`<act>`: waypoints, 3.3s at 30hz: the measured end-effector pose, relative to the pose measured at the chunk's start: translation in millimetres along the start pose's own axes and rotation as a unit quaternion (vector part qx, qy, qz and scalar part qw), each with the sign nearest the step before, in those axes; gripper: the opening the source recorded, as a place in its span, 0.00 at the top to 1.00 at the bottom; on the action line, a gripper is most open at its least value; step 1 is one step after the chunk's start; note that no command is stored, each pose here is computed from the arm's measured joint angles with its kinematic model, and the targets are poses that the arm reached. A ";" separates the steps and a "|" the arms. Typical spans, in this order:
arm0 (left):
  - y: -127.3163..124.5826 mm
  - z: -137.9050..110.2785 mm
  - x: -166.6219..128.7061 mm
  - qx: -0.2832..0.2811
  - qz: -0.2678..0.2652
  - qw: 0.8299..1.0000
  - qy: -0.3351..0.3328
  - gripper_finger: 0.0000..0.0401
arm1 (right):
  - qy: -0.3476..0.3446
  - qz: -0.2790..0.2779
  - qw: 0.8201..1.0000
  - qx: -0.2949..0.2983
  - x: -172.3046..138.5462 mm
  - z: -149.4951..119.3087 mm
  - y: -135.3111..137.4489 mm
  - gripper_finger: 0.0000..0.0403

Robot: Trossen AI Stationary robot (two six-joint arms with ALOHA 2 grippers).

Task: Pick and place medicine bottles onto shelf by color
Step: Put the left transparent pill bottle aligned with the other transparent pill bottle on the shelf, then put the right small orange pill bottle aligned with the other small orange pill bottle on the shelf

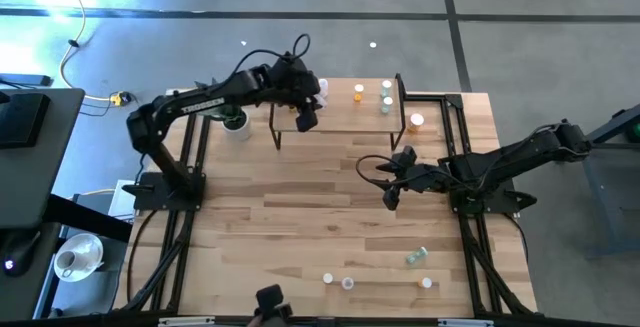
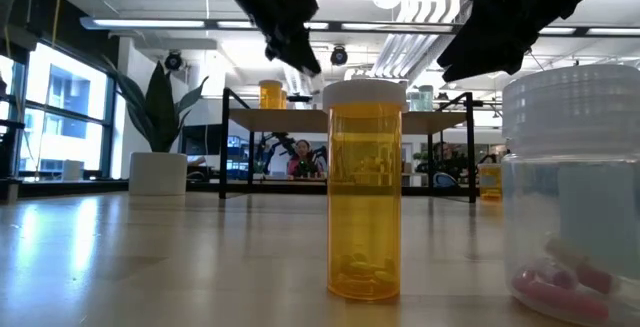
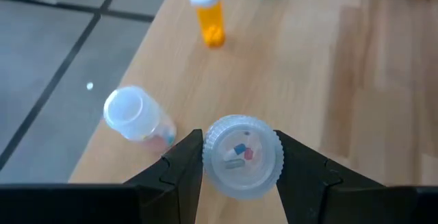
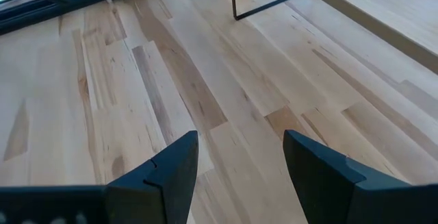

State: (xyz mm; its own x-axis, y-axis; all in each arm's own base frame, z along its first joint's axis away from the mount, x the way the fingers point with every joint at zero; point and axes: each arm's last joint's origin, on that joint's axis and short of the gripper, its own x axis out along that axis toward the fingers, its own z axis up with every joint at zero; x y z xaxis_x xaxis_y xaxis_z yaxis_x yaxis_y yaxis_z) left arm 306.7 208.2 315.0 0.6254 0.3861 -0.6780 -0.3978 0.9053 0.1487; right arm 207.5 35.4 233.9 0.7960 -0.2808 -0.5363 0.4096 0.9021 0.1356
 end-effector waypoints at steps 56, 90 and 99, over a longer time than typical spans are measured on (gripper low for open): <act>17.1 12.7 42.5 -0.056 -0.024 0.993 0.102 0.64 | 0.004 -0.017 1.000 -0.004 0.0 -1.8 -1.8 0.49; 19.7 43.6 -5.2 -0.034 -0.003 0.993 0.114 0.54 | 0.005 -0.016 1.000 -0.003 0.0 -1.9 -1.7 0.49; 1.6 51.3 -13.3 -0.012 -0.032 0.994 0.108 0.54 | 0.005 -0.016 1.000 -0.002 0.0 -1.9 -1.7 0.49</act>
State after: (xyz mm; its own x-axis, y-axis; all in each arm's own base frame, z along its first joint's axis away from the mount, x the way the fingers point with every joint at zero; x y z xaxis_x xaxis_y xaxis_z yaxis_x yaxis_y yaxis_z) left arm 332.1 213.6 361.2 0.4927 0.2794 -0.8242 -0.3795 0.9212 0.0854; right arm 205.9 34.5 232.1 0.7779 -0.3073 -0.5481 0.4335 0.8939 0.1141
